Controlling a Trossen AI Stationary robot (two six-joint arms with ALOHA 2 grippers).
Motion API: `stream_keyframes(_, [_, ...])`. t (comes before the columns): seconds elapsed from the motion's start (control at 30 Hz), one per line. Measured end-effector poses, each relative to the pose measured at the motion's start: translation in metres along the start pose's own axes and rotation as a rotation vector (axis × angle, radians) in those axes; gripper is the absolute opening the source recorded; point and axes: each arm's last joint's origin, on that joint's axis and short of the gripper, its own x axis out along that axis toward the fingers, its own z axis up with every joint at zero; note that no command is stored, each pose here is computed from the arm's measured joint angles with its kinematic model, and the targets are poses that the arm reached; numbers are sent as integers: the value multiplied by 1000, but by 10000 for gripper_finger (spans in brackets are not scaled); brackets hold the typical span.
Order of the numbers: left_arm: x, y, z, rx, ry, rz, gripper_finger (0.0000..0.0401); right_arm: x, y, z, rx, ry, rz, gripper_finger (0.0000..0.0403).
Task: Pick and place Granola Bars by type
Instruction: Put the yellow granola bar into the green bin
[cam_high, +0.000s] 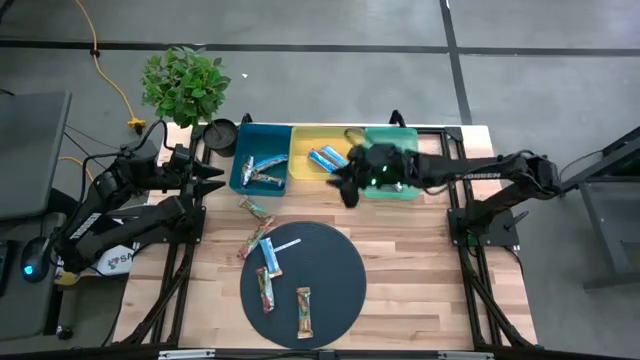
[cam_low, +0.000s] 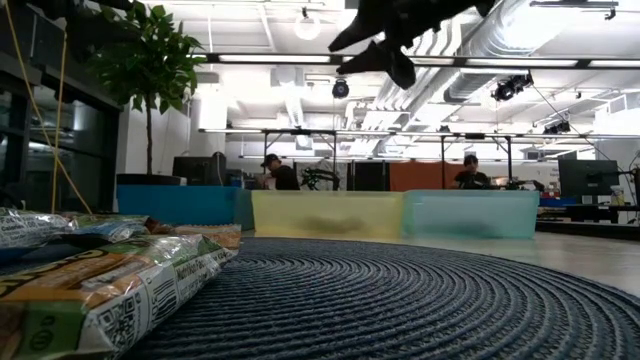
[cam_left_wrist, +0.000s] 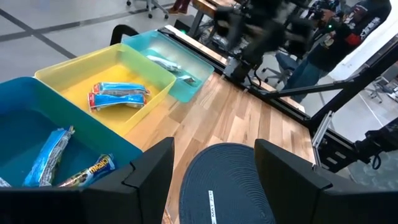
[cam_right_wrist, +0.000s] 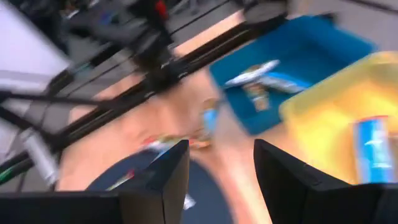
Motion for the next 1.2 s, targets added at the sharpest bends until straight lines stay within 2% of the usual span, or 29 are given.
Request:
stream_keyframes(0.1, [0, 0, 0, 2, -4, -1, 218, 6, 34, -8, -42, 42, 82, 161])
stream_keyframes(0.17, [0, 0, 1, 3, -7, -2, 218, 9, 57, -14, -73, 82, 95, 160])
stream_keyframes(0.33, [0, 0, 1, 7, -14, -4, 218, 18, 104, -34, -118, 261, 13, 161])
stream_keyframes(0.43, [0, 0, 1, 6, -14, -3, 218, 28, 124, -42, -17, 338, -89, 161])
stream_keyframes(0.57, [0, 0, 1, 7, -13, -5, 218, 49, 148, -50, 124, 404, -142, 161])
stream_keyframes(0.83, [0, -1, 1, 57, -7, -24, 218, 88, 188, -71, 281, 536, -162, 155])
stream_keyframes(0.97, [0, -1, 1, 63, -5, -30, 218, 99, 201, -84, 396, 592, -175, 147])
stream_keyframes(1.2, [0, -2, 1, 112, 5, -74, 218, 111, 217, -117, 493, 623, -156, 162])
